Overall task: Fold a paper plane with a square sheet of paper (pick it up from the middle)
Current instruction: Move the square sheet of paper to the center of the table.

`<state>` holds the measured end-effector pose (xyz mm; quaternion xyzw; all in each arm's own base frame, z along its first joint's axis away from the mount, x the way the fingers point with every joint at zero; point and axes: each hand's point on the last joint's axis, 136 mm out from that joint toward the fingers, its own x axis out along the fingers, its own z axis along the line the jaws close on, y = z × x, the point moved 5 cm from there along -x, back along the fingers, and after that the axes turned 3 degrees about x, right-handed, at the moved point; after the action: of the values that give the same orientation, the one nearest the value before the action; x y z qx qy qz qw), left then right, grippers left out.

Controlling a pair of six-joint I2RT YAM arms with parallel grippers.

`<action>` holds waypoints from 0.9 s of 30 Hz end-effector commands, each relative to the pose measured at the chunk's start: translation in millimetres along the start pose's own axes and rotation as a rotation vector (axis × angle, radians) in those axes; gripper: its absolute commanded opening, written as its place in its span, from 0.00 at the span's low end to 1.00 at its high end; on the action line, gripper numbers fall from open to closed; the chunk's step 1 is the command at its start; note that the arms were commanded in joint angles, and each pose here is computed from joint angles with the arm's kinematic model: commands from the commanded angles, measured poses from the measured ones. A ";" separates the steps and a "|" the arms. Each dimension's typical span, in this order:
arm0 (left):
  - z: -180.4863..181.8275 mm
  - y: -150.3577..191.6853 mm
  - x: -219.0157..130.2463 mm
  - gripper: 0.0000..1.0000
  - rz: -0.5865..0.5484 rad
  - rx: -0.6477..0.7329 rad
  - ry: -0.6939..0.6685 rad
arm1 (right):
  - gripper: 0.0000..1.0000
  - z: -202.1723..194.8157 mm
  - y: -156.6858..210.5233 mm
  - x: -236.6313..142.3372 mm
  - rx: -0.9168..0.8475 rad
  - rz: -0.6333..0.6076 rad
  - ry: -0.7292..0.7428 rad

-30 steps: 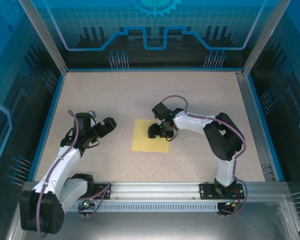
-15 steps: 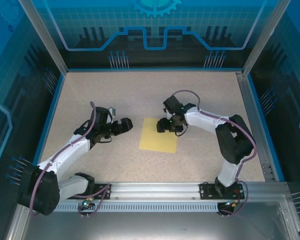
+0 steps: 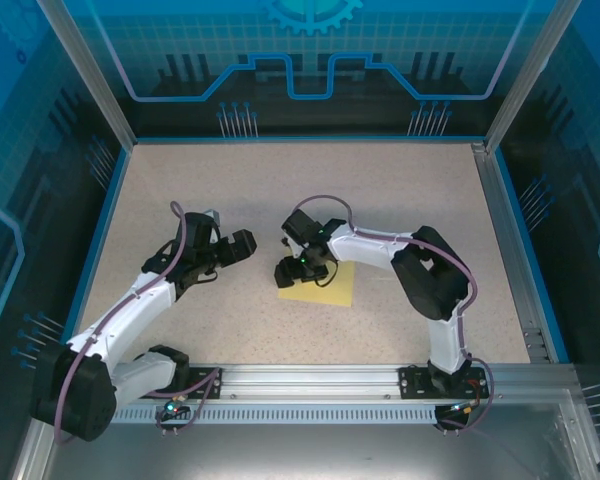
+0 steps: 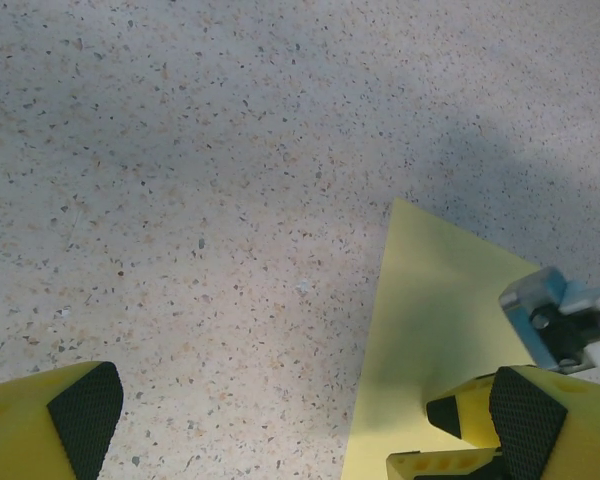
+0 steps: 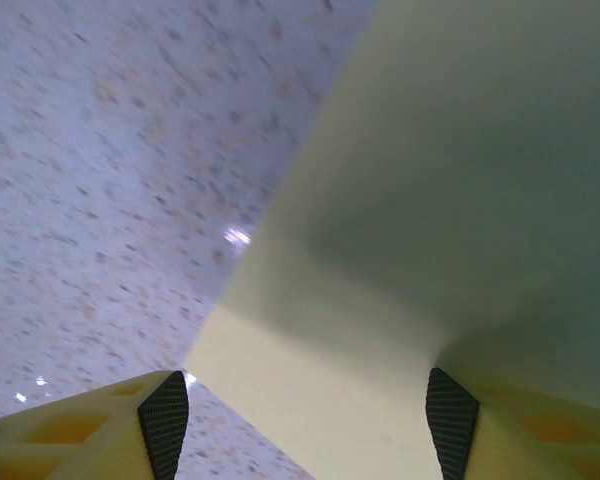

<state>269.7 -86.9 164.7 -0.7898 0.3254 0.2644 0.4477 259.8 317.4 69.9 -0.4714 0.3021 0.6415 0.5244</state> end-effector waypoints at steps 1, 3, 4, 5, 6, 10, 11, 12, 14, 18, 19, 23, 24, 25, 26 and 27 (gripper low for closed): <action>-5.5 -7.1 -4.4 0.98 -0.019 0.002 0.004 | 0.68 -9.4 20.4 0.8 -0.025 0.065 0.001; -8.5 -6.6 -2.7 0.99 -0.006 0.003 0.023 | 0.68 -15.6 30.1 -1.4 -0.050 0.078 0.012; -10.0 -6.3 -1.9 0.99 0.000 0.004 0.034 | 0.68 -19.2 34.3 -2.3 -0.061 0.084 0.017; -12.0 -5.5 -0.7 0.99 0.010 0.006 0.047 | 0.68 -24.1 37.9 -3.9 -0.066 0.089 0.024; -13.8 -5.2 -0.1 0.99 0.017 0.008 0.059 | 0.68 -28.2 41.2 -5.8 -0.070 0.094 0.020; -16.5 -3.8 3.2 0.99 0.036 0.008 0.079 | 0.68 -40.6 45.8 -14.6 -0.077 0.092 -0.010; -17.0 -2.7 4.1 0.99 0.043 0.011 0.082 | 0.68 -41.5 44.6 -17.1 -0.071 0.088 -0.022; -17.3 -2.5 4.8 0.98 0.047 0.009 0.083 | 0.69 -39.1 42.3 -20.2 -0.071 0.081 -0.037; -19.2 -2.7 5.8 0.98 0.051 0.011 0.091 | 0.70 -29.2 37.5 -26.7 -0.084 0.067 -0.073; -29.5 -3.3 5.8 0.99 0.061 0.030 0.126 | 0.70 -22.9 18.0 -54.8 -0.066 -0.057 -0.076; -32.0 -2.6 6.4 0.99 0.068 0.034 0.135 | 0.71 -26.7 13.4 -61.1 -0.049 -0.090 -0.071; -44.4 3.6 13.6 0.99 0.112 0.051 0.168 | 0.70 -66.7 -3.2 -78.2 0.117 -0.178 -0.108; -48.3 5.4 15.7 0.99 0.121 0.060 0.172 | 0.70 -74.5 -5.5 -80.5 0.147 -0.191 -0.138; -51.7 6.4 17.5 0.99 0.128 0.066 0.178 | 0.70 -80.3 -7.5 -82.8 0.165 -0.201 -0.157; -55.1 8.4 19.7 0.98 0.138 0.072 0.184 | 0.70 -87.2 -8.9 -84.9 0.187 -0.207 -0.166; -58.2 9.7 22.2 0.99 0.146 0.073 0.186 | 0.70 -92.7 -10.4 -86.3 0.207 -0.212 -0.173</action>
<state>279.0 -131.7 160.4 -0.7680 0.4124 0.2349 0.4300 296.2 213.3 120.5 -0.4257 0.2618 0.5829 0.6407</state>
